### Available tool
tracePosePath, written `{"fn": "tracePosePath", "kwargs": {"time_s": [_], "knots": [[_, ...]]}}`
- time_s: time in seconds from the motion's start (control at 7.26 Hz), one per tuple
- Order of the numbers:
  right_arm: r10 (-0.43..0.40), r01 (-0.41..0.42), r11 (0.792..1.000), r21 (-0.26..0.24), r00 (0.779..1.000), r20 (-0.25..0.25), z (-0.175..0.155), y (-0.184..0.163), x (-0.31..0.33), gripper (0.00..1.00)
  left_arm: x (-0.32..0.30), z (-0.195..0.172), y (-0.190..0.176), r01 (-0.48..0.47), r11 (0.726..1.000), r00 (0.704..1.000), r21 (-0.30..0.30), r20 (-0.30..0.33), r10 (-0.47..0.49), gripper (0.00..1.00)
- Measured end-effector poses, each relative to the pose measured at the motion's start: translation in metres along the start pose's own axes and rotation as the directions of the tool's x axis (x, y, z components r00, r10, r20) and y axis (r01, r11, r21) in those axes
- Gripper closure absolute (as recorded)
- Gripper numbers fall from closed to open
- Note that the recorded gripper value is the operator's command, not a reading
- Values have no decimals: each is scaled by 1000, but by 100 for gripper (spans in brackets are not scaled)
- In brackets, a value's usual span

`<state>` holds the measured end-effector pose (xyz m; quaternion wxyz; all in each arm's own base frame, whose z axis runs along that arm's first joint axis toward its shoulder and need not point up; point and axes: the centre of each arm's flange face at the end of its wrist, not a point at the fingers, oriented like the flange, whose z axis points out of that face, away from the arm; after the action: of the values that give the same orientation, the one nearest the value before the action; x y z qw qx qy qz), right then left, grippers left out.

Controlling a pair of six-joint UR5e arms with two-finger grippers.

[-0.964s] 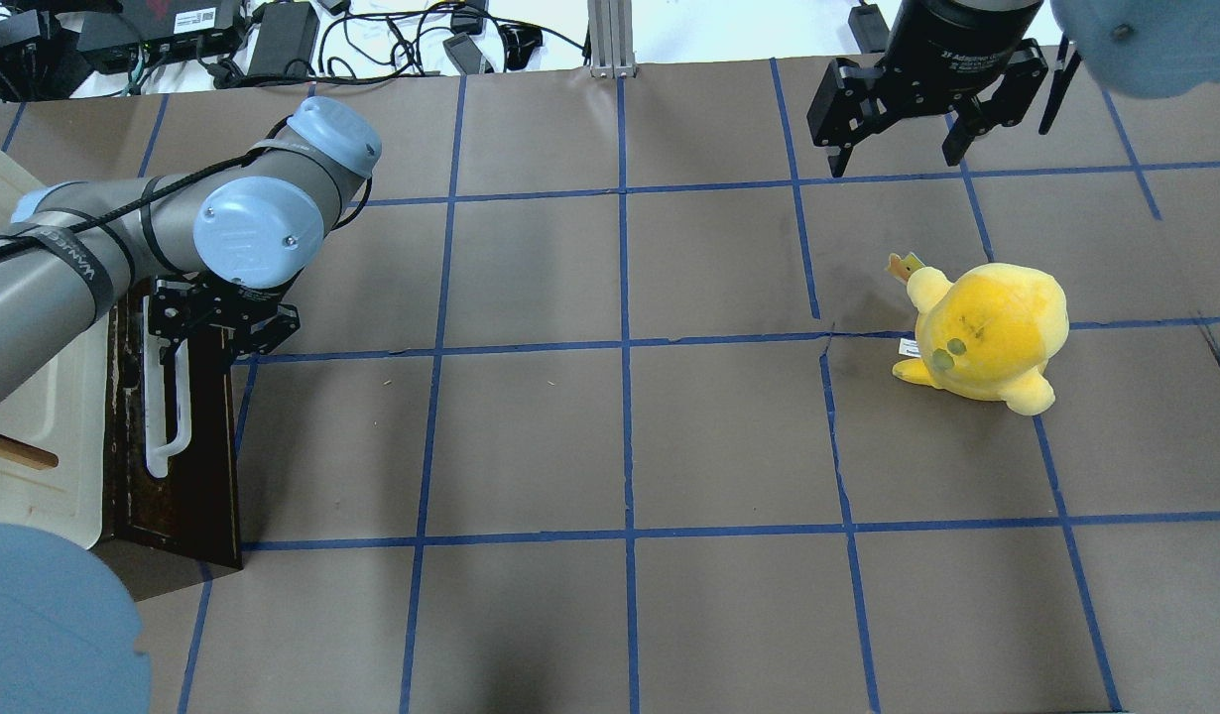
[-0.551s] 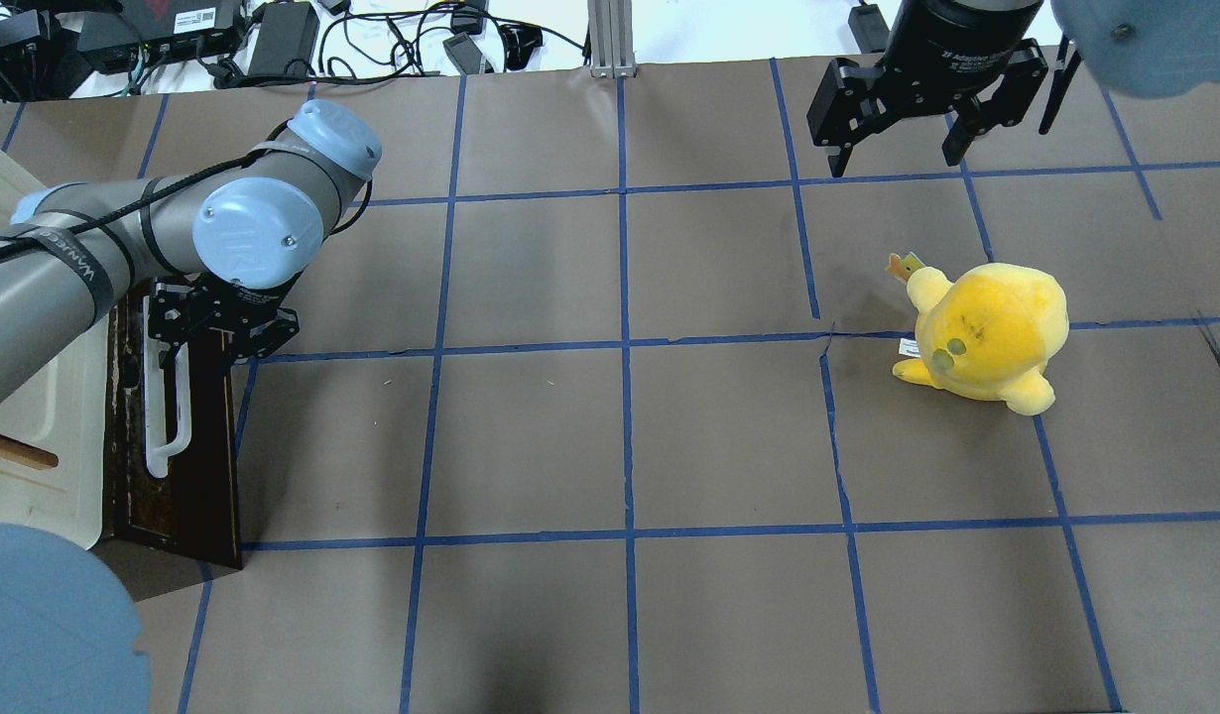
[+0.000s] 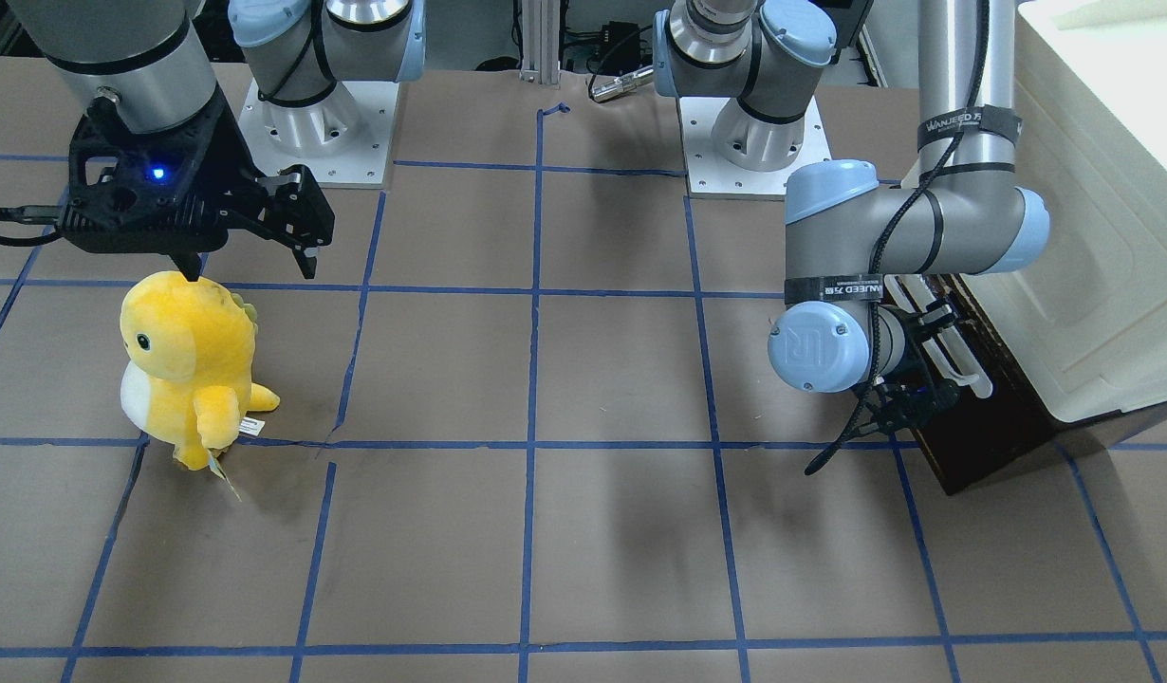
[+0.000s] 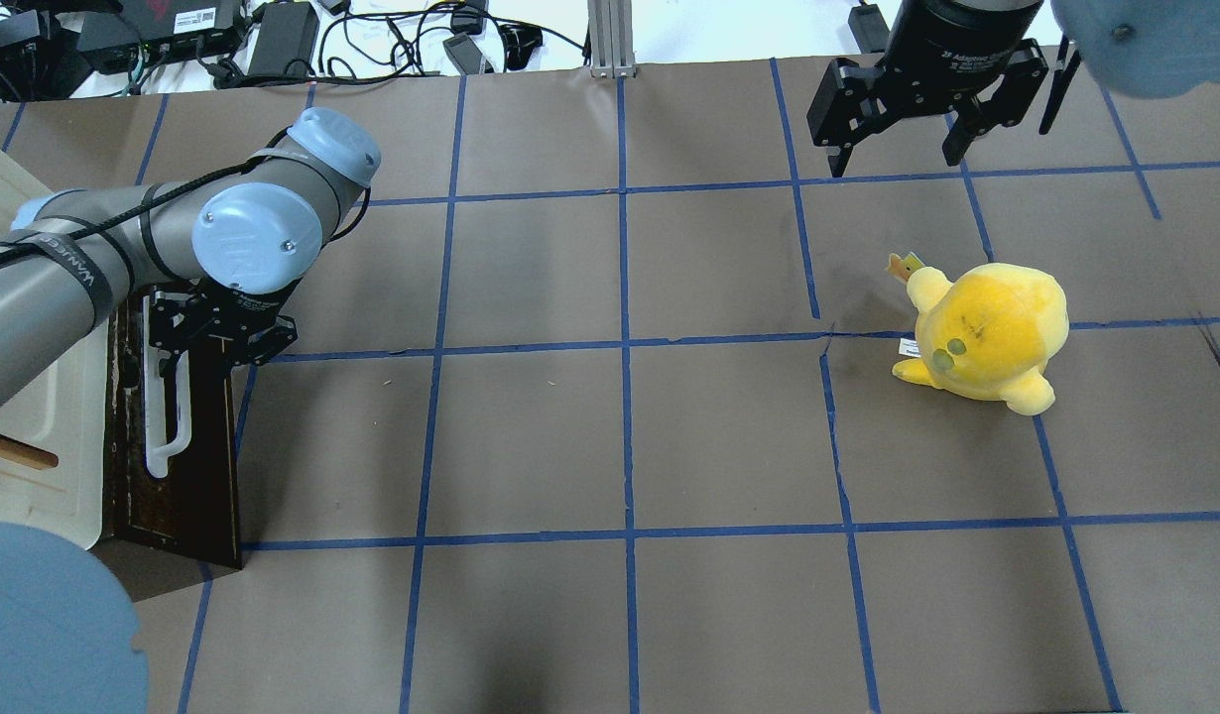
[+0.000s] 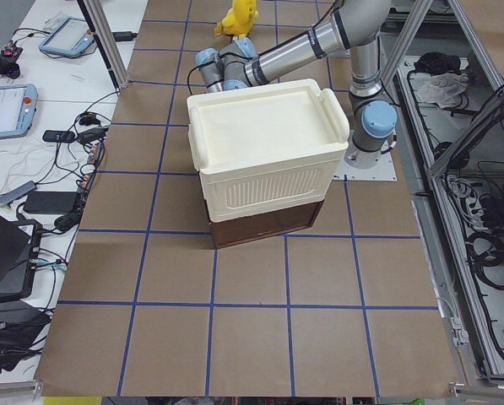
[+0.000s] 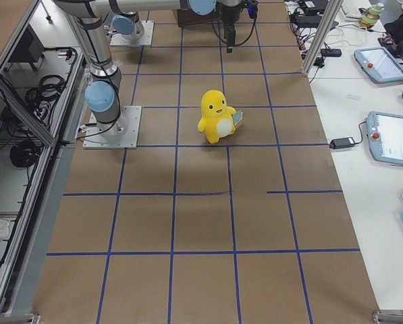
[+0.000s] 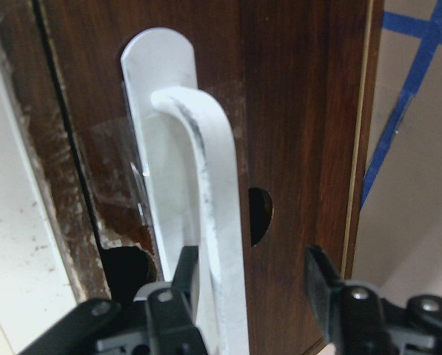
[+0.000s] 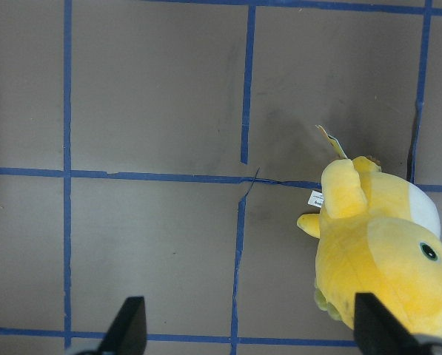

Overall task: Pull drawer sideways
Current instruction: 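Close the left gripper around the white drawer handle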

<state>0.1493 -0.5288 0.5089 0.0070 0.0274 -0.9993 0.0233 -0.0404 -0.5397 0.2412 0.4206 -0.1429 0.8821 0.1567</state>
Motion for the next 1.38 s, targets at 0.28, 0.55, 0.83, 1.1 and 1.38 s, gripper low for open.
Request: {"fn": "tracePosePath", "kwargs": {"time_s": [0.28,0.55,0.83,1.1,1.38], "knots": [[0,0,1000,0,1000,0,0,0,0,0,0,0,1,-4,1000,1000,-4,1,4,55],[0,0,1000,0,1000,-1,0,0,0,0,-2,0,2,-5,1000,1000,-6,3,5,55],[0,0,1000,0,1000,-1,0,0,0,0,-6,1,2,-5,1000,1000,-11,3,5,59],[0,0,1000,0,1000,0,0,0,0,0,-8,1,2,-5,1000,1000,-12,2,5,67],[-1,1,1000,0,1000,0,0,0,0,0,-8,1,2,-6,1000,1000,-13,1,6,67]]}}
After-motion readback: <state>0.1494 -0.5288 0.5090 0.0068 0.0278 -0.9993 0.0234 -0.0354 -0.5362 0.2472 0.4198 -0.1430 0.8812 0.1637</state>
